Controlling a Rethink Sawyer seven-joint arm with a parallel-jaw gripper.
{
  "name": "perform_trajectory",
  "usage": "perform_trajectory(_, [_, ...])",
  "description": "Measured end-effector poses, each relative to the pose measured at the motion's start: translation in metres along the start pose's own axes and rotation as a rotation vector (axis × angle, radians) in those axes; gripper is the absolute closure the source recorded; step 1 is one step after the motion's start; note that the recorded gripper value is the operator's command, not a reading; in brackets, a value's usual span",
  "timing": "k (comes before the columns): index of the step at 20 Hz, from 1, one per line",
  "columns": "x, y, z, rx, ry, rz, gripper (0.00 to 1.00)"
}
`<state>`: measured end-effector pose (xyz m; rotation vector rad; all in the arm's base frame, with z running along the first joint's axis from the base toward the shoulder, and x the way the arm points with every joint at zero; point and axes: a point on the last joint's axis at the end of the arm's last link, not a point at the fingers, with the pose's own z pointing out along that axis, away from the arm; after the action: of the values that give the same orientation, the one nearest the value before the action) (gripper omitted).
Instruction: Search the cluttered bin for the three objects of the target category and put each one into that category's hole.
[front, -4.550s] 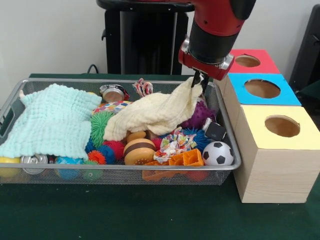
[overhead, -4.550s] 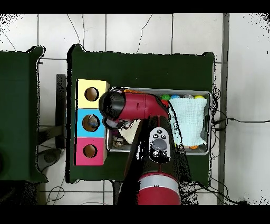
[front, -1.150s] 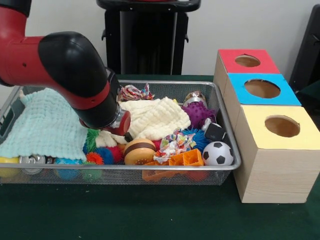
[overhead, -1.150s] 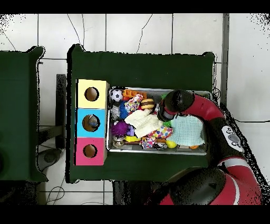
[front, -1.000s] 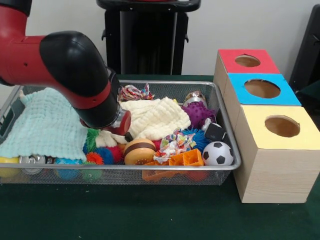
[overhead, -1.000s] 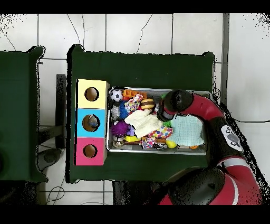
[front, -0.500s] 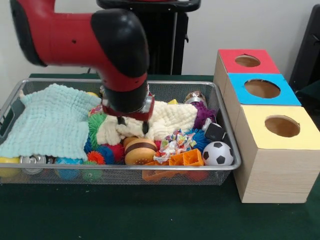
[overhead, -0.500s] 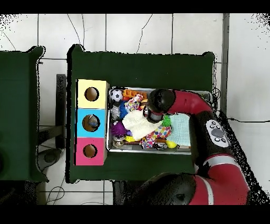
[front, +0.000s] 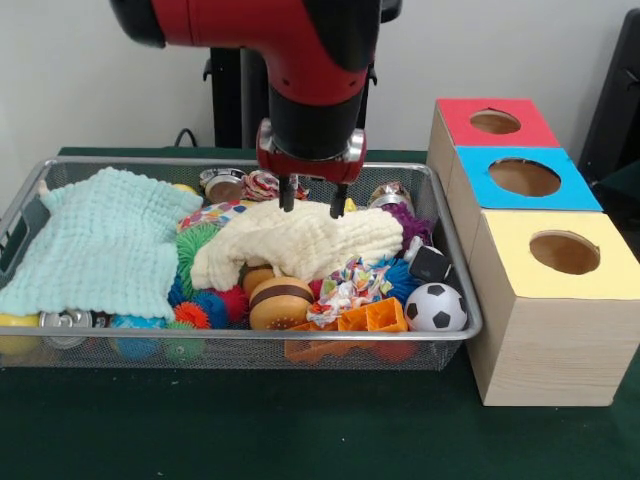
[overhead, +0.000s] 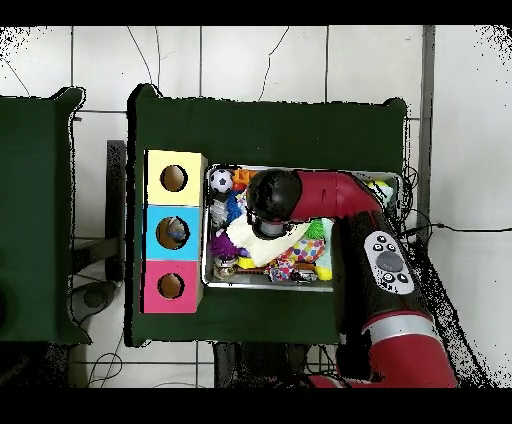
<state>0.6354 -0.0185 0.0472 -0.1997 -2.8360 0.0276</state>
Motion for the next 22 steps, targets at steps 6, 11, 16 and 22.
perform_trajectory(6, [0.008, -0.001, -0.018, -0.004, -0.01, 0.013, 0.0])
perform_trajectory(11, [0.013, -0.011, -0.018, -0.021, 0.005, 0.036, 0.0])
perform_trajectory(16, [0.014, -0.029, -0.01, -0.032, 0.021, 0.063, 0.0])
perform_trajectory(22, [0.01, -0.062, -0.001, -0.05, 0.034, 0.114, 0.0])
